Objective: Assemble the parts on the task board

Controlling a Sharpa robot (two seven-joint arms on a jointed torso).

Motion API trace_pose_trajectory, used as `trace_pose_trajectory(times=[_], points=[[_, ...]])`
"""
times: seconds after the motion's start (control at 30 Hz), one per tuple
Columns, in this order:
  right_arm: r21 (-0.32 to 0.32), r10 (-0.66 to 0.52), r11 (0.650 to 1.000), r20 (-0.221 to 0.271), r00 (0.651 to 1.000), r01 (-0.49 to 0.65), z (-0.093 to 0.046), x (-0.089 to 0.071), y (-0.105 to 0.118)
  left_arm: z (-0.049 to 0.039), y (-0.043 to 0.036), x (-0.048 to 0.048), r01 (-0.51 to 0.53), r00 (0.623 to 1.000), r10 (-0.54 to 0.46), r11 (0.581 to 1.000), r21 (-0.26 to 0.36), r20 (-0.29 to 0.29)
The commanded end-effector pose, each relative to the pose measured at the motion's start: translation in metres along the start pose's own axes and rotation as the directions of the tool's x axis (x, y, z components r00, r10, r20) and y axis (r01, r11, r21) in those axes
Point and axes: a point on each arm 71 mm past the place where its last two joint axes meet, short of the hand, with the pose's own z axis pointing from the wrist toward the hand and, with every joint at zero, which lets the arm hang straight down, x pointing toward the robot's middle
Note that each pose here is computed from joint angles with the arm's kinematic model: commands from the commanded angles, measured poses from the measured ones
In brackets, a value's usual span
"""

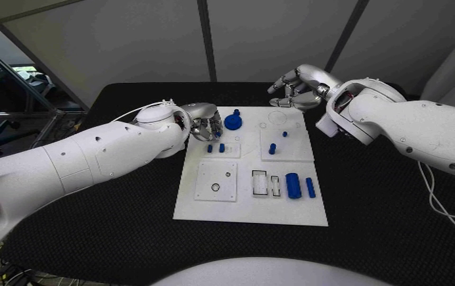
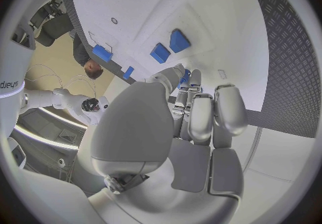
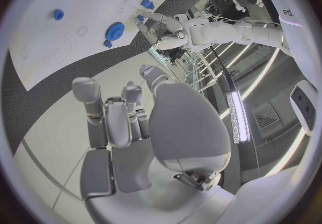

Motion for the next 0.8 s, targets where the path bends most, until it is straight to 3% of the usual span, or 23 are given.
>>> trace_pose_trajectory(times=[0.03, 0.43, 0.8], points=[[-0.009, -0.002, 1.000, -0.002, 1.000, 0.002, 0.0005, -0.0004, 0.0014, 0.0006, -0.0007, 0.0015, -0.001, 1.000, 0.001, 1.000, 0.004, -0.019], [-0.011, -0.001, 1.000, -0.003, 1.000, 0.001, 0.0012, 0.0002, 0.0021, 0.0021, -0.0066, 0.0019, 0.001, 1.000, -0.001, 1.000, 0.025, -0.008], [-0.010, -0.001, 1.000, -0.004, 1.000, 0.001, 0.0012, 0.0002, 0.0019, 0.0027, -0.0052, 0.0037, -0.002, 1.000, 0.002, 1.000, 0.006, -0.031]])
